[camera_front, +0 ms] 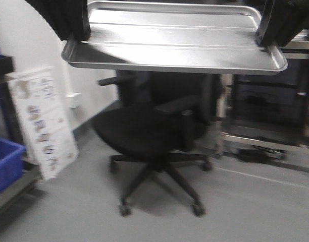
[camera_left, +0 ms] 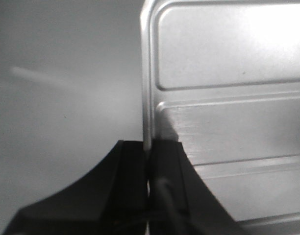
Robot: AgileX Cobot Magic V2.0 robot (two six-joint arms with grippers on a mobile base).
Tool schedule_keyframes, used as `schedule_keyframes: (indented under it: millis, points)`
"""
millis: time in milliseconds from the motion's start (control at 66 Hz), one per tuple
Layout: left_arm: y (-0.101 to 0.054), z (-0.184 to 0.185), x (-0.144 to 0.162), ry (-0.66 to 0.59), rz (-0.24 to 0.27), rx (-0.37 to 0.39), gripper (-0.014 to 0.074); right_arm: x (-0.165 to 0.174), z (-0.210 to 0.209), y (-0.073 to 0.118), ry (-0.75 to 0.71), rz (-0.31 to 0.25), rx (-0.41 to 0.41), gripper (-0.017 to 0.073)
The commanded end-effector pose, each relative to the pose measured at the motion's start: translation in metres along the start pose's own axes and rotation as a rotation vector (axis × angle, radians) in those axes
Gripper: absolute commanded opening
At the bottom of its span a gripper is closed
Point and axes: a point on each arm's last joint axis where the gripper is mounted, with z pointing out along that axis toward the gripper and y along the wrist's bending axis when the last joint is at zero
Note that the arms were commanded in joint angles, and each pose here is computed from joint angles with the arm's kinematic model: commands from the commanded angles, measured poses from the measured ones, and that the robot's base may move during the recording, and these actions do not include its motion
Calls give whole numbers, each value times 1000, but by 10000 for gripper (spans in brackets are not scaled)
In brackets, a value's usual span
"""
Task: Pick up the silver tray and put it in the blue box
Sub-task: 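Carry the tray with both grippers while driving to the blue bin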
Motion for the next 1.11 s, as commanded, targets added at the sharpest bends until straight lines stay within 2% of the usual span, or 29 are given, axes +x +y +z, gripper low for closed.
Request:
schedule_keyframes:
  millis: [0, 1090]
  points:
    - [5, -21, -5, -69, 19, 3, -105, -12, -21, 0, -123, -28, -8, 58]
    - [5, -21, -5, -69, 19, 3, -105, -12, -21, 0, -123, -28, -8, 58]
